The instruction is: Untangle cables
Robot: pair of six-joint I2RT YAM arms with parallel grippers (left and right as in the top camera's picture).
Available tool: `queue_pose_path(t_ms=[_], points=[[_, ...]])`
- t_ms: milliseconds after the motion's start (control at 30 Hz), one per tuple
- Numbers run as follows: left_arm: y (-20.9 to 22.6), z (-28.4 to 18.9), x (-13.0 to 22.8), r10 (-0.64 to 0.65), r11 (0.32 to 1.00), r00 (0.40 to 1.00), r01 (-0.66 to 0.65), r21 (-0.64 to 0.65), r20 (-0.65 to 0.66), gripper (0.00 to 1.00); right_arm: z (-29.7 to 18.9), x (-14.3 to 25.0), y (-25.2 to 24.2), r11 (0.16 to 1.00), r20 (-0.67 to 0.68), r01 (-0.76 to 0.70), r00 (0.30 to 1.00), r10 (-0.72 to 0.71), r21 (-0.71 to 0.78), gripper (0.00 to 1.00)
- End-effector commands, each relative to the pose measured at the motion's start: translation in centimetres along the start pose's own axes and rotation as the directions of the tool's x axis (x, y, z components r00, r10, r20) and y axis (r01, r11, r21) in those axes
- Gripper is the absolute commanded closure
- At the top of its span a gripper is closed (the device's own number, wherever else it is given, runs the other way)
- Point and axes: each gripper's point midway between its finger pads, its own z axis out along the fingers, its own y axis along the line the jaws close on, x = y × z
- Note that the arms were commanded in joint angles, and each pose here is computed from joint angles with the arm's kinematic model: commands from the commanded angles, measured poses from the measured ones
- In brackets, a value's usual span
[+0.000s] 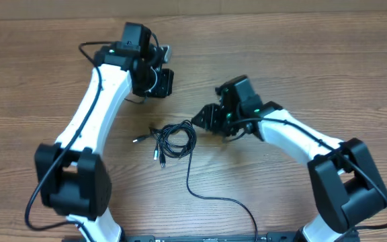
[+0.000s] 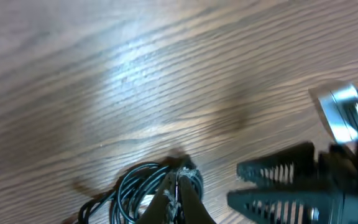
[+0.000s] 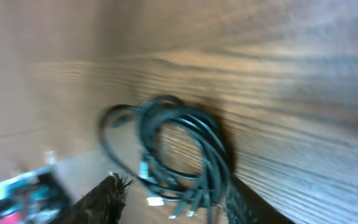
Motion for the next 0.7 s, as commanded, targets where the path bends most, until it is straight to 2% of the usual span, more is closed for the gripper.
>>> queue_pose_path(t_ms=[0, 33, 133, 333, 433, 567, 667], points=[[-0.3, -0.9, 0.5, -0.026, 0.999, 1.000, 0.026, -0.019, -0.010, 0.96, -1.6, 0.0, 1.3, 0.984, -0.088, -0.084, 0.994, 0.071, -0.156, 0.45], [0.5, -0.6, 1.2, -0.055, 0.997, 0.998, 0.052, -0.062, -0.040, 0.94, -1.9, -0.2, 1.2, 0.981, -0.094, -0.103, 0.992, 0.089, -0.163, 0.45], [2.9, 0.2, 3.5, -0.154, 0.973, 0.982, 0.131, -0.189, -0.111, 0.82, -2.0, 0.1, 0.2, 0.982, -0.103, -0.139, 0.987, 0.126, -0.126, 0.46], [3.6, 3.9, 7.3, -0.196, 0.970, 0.953, 0.154, -0.187, -0.231, 0.78, -1.0, 1.3, -1.6, 0.989, -0.083, -0.150, 0.985, 0.150, 0.012, 0.45], [3.9, 5.0, 9.3, -0.252, 0.957, 0.927, 0.196, -0.213, -0.278, 0.68, -0.3, 1.8, -1.5, 0.991, -0.076, -0.124, 0.989, 0.127, 0.043, 0.46], [4.5, 5.9, 11.4, -0.300, 0.943, 0.900, 0.230, -0.240, -0.316, 0.70, 0.2, 2.2, -1.5, 0.992, -0.065, -0.101, 0.992, 0.106, 0.074, 0.45], [4.9, 6.5, 12.9, -0.321, 0.936, 0.884, 0.242, -0.255, -0.341, 0.78, 0.3, 2.4, -1.3, 0.993, -0.071, -0.095, 0.992, 0.100, 0.074, 0.45]])
